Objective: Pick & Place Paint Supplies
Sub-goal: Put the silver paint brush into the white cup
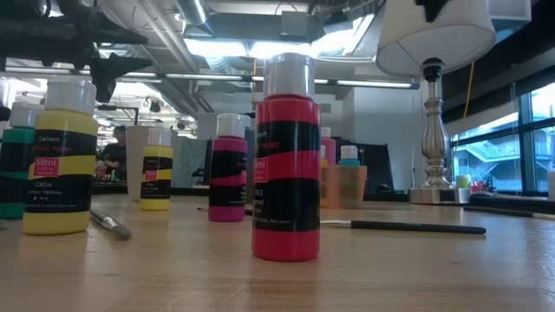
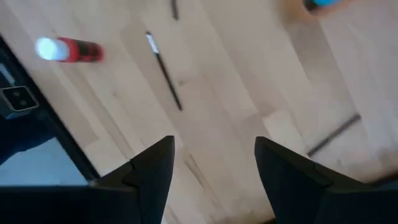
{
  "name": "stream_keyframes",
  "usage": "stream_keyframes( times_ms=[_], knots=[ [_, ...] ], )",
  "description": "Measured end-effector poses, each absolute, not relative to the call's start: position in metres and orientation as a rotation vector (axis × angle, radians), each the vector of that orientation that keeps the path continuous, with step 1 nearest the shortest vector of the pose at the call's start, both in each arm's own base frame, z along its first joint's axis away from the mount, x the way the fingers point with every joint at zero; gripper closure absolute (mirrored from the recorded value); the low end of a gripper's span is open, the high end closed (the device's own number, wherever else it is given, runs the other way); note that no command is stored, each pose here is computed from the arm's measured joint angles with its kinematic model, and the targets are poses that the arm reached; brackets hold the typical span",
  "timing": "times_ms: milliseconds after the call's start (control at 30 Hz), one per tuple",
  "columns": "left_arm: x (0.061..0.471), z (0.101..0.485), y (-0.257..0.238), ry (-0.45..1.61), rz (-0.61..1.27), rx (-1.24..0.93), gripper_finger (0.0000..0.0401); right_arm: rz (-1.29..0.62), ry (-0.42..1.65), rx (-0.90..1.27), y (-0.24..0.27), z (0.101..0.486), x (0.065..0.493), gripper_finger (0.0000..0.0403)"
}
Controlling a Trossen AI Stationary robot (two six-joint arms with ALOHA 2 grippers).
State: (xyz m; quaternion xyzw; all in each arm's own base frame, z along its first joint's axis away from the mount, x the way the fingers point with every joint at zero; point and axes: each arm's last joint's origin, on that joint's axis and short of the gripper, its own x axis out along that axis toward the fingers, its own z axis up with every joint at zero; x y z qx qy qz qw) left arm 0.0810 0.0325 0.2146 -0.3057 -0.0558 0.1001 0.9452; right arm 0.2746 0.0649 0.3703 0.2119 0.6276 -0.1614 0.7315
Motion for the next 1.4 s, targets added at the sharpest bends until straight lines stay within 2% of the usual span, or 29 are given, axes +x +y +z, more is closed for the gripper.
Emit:
stream_keyframes(
  times_ms=[200,333,667,900,1267,1400],
  knots=[
    [0.081,0.215,0.031,-0.104,0.163,-0.650,0.0232,-0.520,1.398,0.591,0.046,0.354,0.218,0.0176],
    [0.081,0.215,0.031,-0.104,0.163,-0.649,0.0232,-0.616,1.415,0.684,0.040,0.338,0.196,0.0176],
    [0.081,0.215,0.033,-0.128,0.228,-0.648,0.0232,-0.626,1.519,0.599,0.042,0.288,0.188,0.0176],
    [0.081,0.215,0.034,-0.139,0.258,-0.648,0.0232,-0.720,1.613,0.708,0.037,0.251,0.176,0.0176],
    [0.080,0.215,0.035,-0.151,0.289,-0.647,0.0232,-0.733,1.467,0.991,0.033,0.214,0.158,0.0190],
    [0.080,0.215,0.035,-0.150,0.291,-0.647,0.0232,-0.783,1.490,1.070,0.033,0.200,0.146,0.0194]
  ],
)
